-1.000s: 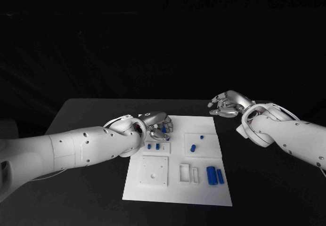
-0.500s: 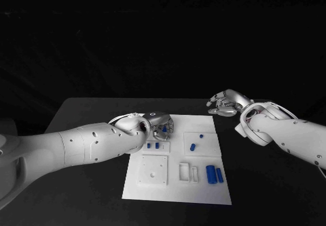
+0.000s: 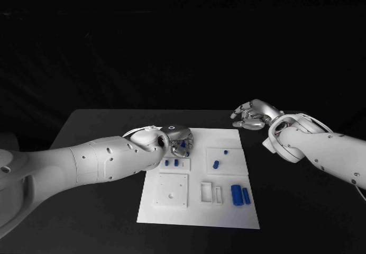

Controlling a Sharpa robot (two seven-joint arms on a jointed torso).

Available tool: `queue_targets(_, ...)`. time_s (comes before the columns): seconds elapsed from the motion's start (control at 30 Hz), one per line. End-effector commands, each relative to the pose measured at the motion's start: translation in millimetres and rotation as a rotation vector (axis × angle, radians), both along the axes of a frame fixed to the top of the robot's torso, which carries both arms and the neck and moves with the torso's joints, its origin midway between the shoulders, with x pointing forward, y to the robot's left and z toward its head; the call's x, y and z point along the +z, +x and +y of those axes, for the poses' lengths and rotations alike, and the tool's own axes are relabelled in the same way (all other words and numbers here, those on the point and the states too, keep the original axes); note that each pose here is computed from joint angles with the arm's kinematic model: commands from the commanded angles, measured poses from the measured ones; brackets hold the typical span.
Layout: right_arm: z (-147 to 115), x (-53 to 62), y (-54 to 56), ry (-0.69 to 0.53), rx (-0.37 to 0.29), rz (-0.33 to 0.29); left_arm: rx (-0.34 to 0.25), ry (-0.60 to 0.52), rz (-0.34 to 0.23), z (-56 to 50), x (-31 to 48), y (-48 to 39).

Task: Assemble the parts on the task board

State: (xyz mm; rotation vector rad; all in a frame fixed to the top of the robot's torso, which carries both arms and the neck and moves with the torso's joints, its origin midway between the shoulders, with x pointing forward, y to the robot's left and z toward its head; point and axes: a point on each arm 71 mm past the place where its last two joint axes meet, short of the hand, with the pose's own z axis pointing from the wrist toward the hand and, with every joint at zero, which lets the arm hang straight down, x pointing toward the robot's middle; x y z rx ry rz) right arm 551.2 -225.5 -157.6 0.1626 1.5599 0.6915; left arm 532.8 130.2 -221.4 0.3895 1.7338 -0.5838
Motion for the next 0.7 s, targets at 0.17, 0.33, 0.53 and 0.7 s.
queue_targets(0.17,4,-0.1,-1.0,-0.007,0.02,0.002,-0.016,0.037,0.016,-2.2,-5.0,-0.5)
queue_targets(0.33,3,-0.1,-0.9,-0.007,0.02,0.002,-0.02,0.039,0.023,-3.2,-8.1,-1.6)
queue_targets(0.53,4,-0.1,-0.9,-0.007,0.021,0.002,-0.024,0.036,0.026,-5.0,-12.4,-3.1)
queue_targets(0.7,4,-0.2,-0.8,-0.007,0.021,0.002,-0.024,0.036,0.03,-5.4,-15.9,-3.3)
